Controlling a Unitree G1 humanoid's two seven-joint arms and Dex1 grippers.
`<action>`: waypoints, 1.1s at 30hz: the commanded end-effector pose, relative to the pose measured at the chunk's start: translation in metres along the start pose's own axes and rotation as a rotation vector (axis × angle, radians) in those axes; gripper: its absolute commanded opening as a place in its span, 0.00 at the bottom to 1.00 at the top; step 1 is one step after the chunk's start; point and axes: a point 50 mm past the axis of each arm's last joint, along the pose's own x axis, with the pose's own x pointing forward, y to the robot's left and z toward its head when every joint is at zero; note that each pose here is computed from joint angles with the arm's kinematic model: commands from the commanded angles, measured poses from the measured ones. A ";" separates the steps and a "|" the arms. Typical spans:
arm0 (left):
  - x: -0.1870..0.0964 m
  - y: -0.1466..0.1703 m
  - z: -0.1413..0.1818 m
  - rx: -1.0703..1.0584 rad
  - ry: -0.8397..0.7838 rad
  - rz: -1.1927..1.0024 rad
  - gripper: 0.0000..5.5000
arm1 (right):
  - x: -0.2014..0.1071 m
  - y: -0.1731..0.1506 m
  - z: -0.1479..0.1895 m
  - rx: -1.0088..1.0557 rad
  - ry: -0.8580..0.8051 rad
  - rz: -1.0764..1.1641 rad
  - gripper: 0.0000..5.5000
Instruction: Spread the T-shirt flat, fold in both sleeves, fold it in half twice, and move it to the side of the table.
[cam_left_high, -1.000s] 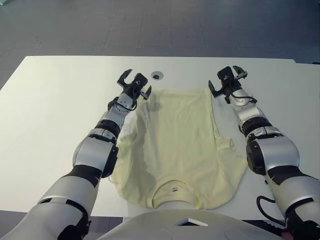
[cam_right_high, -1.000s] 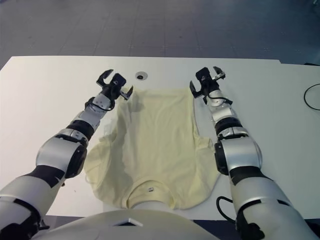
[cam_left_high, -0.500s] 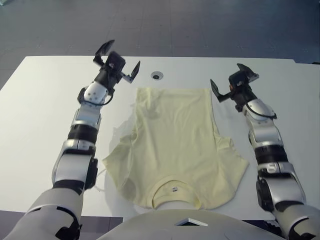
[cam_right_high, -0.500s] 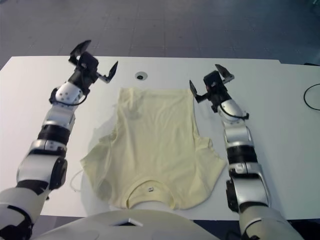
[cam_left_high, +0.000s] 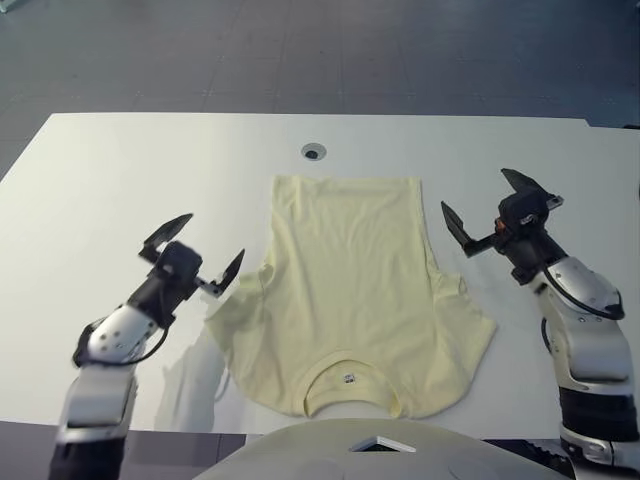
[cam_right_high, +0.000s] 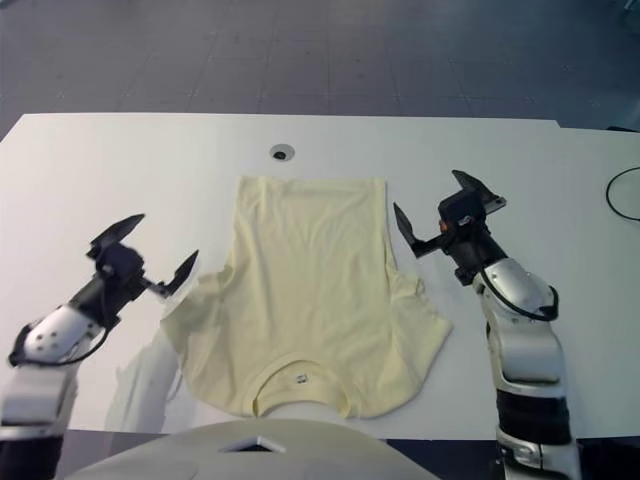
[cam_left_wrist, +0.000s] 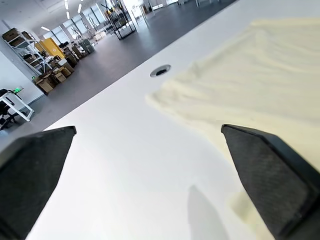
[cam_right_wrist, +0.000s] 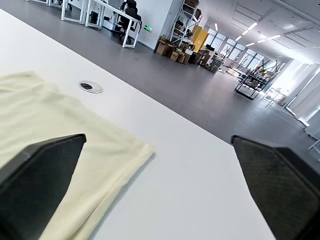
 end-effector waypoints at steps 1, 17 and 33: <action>-0.017 0.014 0.008 0.216 0.002 -0.037 0.98 | -0.007 0.001 0.003 -0.001 0.027 0.023 0.98; -0.040 0.004 -0.031 0.733 -0.122 -0.425 0.98 | -0.014 0.003 0.004 -0.002 0.054 0.044 0.98; -0.043 0.013 -0.063 0.754 -0.100 -0.568 0.98 | -0.011 0.005 0.003 -0.005 0.055 0.055 0.98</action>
